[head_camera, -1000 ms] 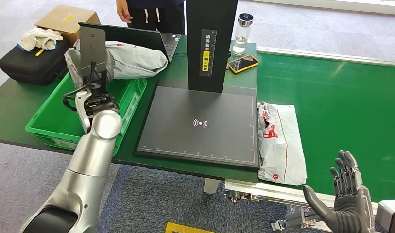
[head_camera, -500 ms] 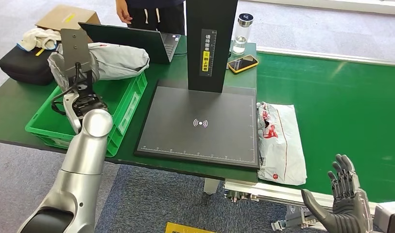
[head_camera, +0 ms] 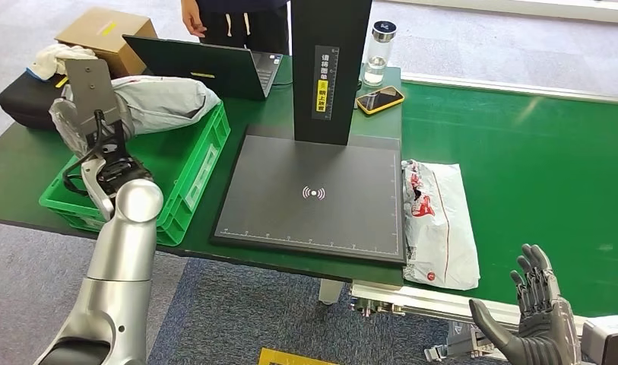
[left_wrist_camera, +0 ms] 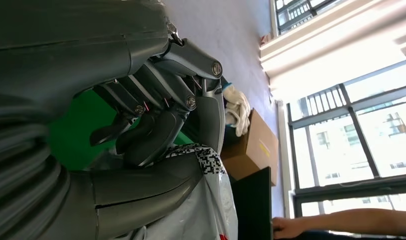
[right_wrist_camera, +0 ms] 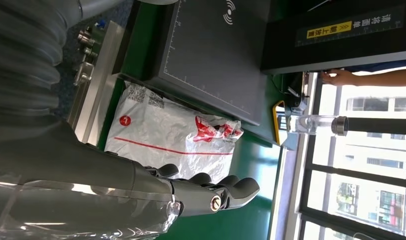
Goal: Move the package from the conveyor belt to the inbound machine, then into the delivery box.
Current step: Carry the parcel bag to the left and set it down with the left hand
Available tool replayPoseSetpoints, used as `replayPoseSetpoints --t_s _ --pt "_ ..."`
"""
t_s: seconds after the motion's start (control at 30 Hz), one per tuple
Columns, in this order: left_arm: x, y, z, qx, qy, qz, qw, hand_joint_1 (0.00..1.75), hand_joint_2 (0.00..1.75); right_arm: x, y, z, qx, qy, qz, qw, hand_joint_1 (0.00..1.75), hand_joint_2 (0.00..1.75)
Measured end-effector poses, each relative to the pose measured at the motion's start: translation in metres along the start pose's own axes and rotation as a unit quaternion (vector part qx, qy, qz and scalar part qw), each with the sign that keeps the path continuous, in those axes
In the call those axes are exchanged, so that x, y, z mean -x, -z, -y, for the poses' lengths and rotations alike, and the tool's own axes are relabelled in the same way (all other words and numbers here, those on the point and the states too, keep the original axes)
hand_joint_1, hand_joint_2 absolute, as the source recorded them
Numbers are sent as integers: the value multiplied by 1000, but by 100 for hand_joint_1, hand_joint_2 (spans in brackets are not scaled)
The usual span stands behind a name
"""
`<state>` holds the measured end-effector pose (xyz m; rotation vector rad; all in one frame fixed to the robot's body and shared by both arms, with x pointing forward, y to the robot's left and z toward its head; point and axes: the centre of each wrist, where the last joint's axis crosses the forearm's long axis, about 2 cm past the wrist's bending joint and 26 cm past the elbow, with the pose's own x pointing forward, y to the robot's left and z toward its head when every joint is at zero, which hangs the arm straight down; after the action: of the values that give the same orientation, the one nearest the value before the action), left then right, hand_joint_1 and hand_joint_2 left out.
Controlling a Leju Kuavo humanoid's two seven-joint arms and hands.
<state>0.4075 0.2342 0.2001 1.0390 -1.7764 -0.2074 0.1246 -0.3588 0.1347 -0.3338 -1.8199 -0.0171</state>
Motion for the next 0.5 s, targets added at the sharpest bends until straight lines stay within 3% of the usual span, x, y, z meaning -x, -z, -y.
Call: replayPoseSetpoints --t_s 0.4,0.5 --pt "13 -1 -14 -39 -4 -15 999 175 175 -3 -2 -5 -8 -2 2 1000 0 175" --pt "14 0 -14 -31 2 -17 999 44 175 -4 -2 -6 -9 -1 2 1000 0 175"
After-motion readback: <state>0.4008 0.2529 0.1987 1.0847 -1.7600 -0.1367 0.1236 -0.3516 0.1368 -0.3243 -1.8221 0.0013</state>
